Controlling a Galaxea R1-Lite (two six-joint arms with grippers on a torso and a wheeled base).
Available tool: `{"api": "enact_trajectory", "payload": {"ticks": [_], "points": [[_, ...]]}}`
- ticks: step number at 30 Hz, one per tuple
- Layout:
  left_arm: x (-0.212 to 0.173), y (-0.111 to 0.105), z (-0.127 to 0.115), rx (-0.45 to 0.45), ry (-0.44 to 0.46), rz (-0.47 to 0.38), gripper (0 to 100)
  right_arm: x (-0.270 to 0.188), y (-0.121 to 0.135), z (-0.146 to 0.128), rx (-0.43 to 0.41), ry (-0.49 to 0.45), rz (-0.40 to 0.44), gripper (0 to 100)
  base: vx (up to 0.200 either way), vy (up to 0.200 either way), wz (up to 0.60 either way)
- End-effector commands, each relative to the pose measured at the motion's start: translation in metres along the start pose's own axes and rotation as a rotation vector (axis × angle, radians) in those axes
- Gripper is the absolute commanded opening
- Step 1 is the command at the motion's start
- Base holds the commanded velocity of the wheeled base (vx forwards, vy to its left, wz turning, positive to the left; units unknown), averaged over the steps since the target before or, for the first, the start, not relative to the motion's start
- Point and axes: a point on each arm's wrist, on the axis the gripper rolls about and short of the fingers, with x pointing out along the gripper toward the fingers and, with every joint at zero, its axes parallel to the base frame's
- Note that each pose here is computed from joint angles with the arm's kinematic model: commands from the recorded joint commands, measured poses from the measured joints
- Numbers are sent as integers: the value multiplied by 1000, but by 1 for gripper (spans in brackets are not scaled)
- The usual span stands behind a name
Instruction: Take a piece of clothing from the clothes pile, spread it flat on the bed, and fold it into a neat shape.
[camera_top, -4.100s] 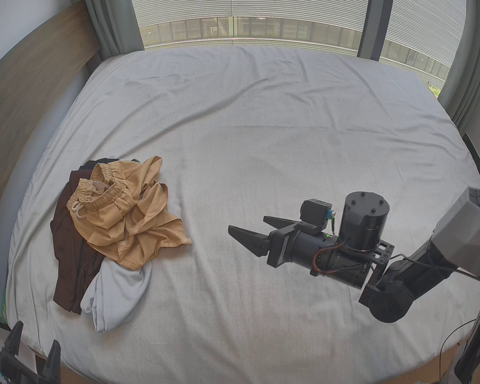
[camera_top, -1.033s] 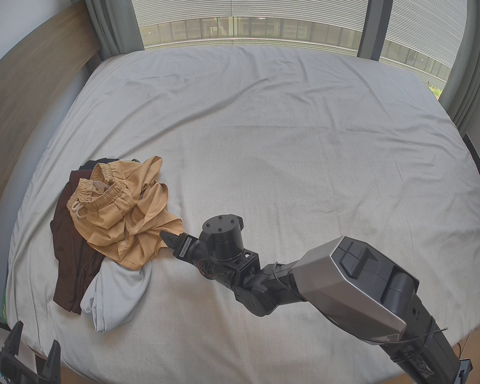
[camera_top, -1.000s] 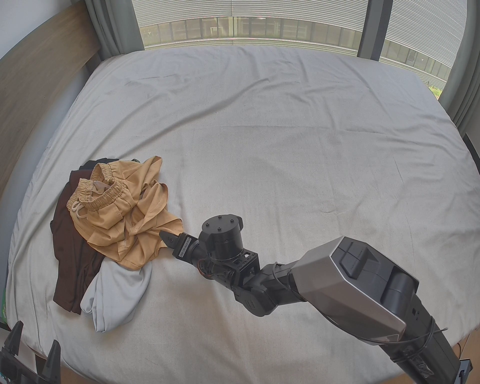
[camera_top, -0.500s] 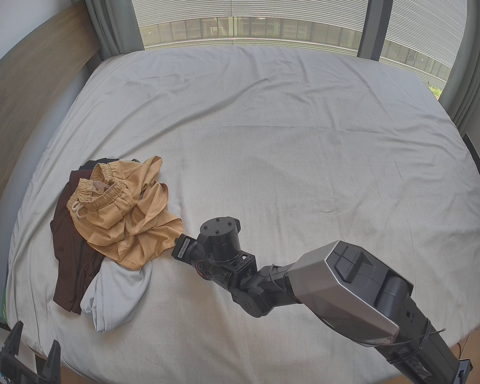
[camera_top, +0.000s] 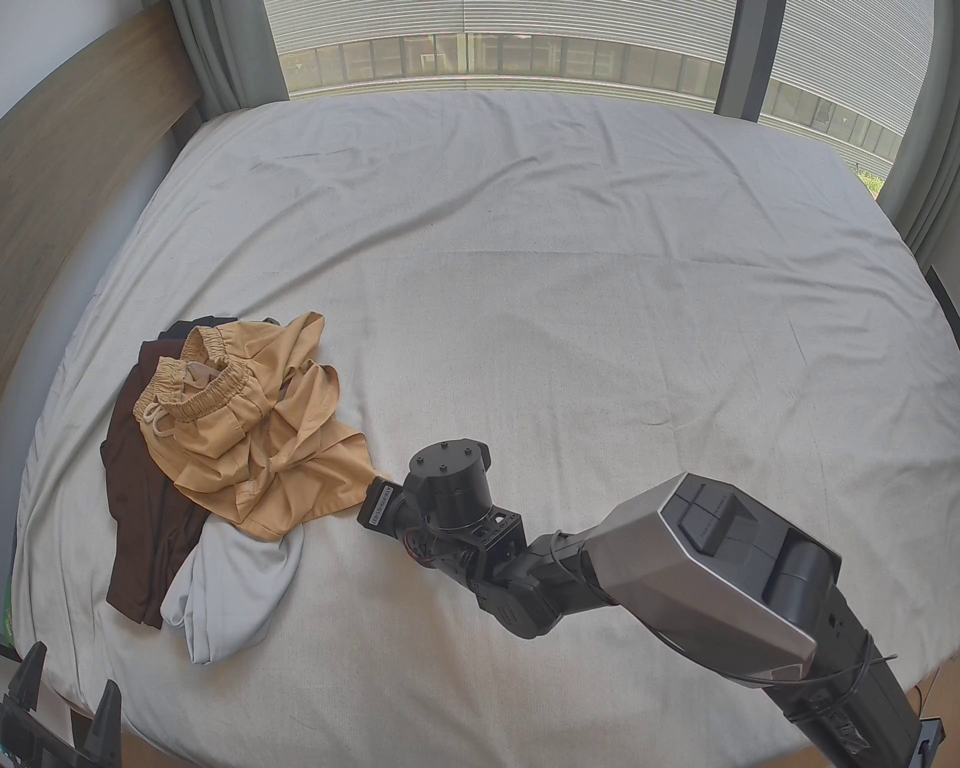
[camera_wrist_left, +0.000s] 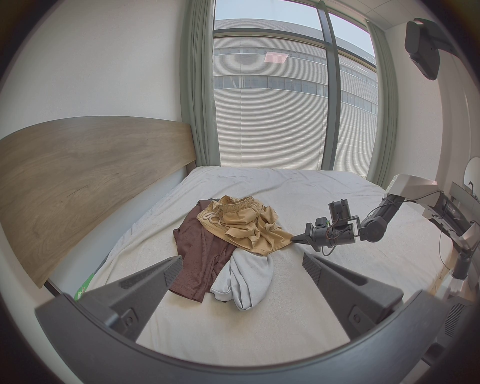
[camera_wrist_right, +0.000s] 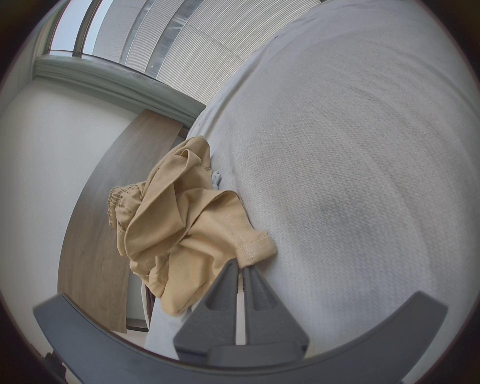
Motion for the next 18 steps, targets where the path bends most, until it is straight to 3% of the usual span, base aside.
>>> {"api": "enact_trajectory", "payload": {"ticks": [1, 13, 14, 18], "points": [[0, 0, -5, 0, 1, 0, 100, -10, 7, 5, -17, -2, -2, 0, 0, 0, 0], [0, 0, -5, 0, 1, 0, 100, -8, 5, 2, -43, -10, 7, 0, 0, 0, 0], [0, 0, -5, 0, 1, 0, 100, -7, 6, 2, -43, -13, 13, 100, 0, 0, 0], [0, 0, -5, 0, 1, 0, 100, -1, 8, 3, -39, -29, 29, 100, 0, 0, 0]]}}
